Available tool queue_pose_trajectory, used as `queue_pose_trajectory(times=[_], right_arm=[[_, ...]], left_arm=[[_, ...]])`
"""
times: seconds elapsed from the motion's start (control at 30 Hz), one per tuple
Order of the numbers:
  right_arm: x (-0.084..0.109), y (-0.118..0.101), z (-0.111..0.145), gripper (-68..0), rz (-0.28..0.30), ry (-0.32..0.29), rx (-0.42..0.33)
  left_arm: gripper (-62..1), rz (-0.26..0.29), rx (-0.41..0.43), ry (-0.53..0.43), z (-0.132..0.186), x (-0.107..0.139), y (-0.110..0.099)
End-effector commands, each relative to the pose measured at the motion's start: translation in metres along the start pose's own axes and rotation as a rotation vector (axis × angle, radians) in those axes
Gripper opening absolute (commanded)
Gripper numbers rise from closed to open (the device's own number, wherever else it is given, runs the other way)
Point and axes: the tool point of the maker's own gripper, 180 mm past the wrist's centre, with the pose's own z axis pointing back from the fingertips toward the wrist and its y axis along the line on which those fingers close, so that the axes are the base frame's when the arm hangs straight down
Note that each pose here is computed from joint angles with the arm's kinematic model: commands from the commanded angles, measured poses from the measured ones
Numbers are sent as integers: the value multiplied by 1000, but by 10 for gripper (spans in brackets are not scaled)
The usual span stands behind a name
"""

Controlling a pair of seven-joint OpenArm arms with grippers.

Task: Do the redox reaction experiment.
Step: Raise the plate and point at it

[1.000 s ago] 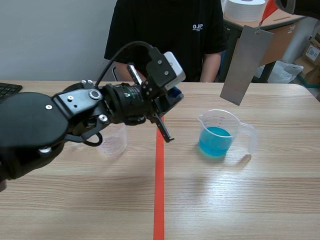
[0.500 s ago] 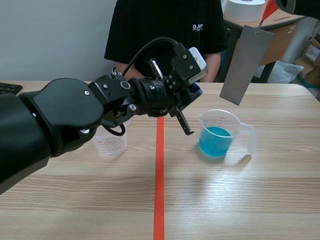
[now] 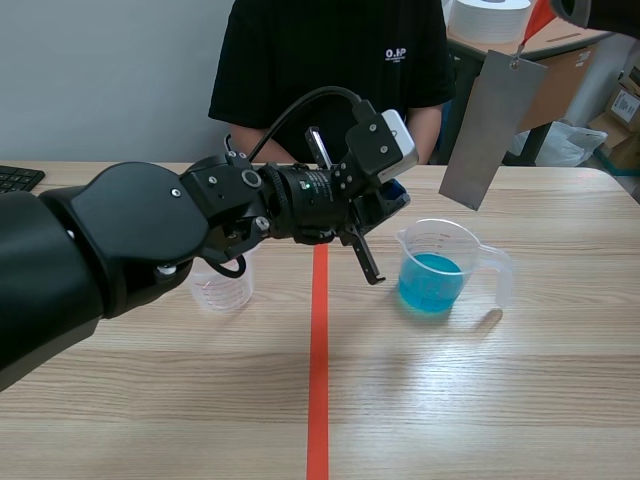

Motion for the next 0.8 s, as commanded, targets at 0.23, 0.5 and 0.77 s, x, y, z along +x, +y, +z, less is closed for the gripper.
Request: queue_pose_trajectory(times=[0.23,0.5,0.77], right_arm=[[17,-2,2,-660,31,-42,-1],[17,-2,2,-660,31,-42,-1],[17,-2,2,-660,31,-41,-1]], left_arm=[[-562,13,6,-131,-8,40,3],[-562,28,-20,-164,-14,53,-5],[-562,33,-3,-166,-15,54,-3]])
